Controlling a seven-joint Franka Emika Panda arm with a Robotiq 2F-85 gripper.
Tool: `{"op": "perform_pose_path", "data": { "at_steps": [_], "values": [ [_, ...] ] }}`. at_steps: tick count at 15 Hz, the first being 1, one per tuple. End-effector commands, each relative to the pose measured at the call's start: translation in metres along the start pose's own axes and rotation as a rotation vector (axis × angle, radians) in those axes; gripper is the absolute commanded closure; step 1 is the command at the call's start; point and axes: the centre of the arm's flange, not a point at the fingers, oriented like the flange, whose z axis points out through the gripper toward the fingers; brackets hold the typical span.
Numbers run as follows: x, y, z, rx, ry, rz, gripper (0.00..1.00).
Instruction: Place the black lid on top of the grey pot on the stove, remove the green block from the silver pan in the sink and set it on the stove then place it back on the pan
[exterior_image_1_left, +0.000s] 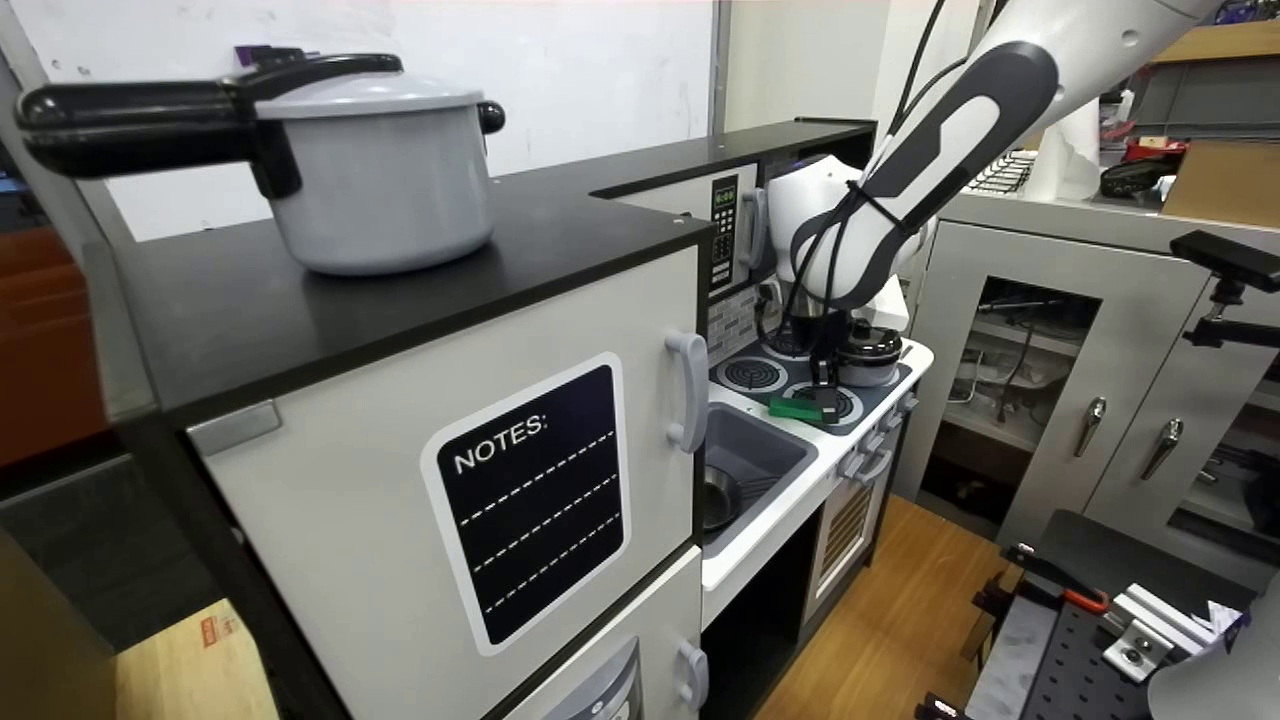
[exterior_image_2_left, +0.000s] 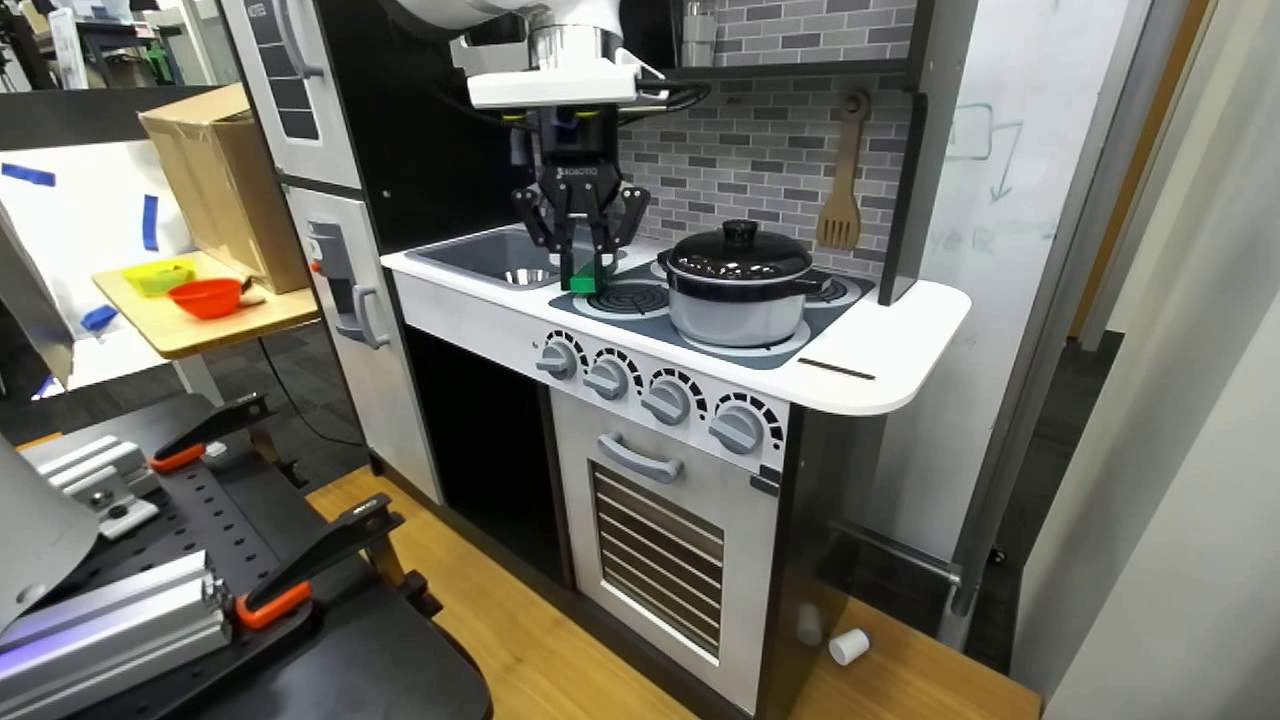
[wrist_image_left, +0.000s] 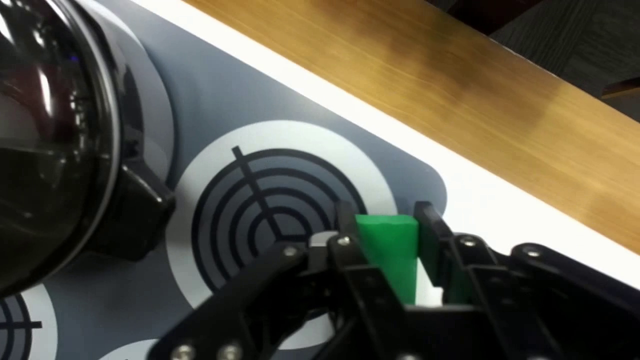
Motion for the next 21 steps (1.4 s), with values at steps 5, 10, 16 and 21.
{"op": "perform_pose_path", "data": {
  "at_steps": [5, 10, 16, 21],
  "values": [
    [-0.03, -0.051, -0.055, -0.111, 0.084, -0.054, 0.92],
    [-0.038, -0.069, -0.06, -0.107, 0.099, -0.077, 0.92],
    [-0.049, -0.082, -0.048, -0.07, 0.077, -0.086, 0.92],
    [-0.033, -0.099, -0.051, -0.09, 0.089, -0.134, 0.92]
  ]
}}
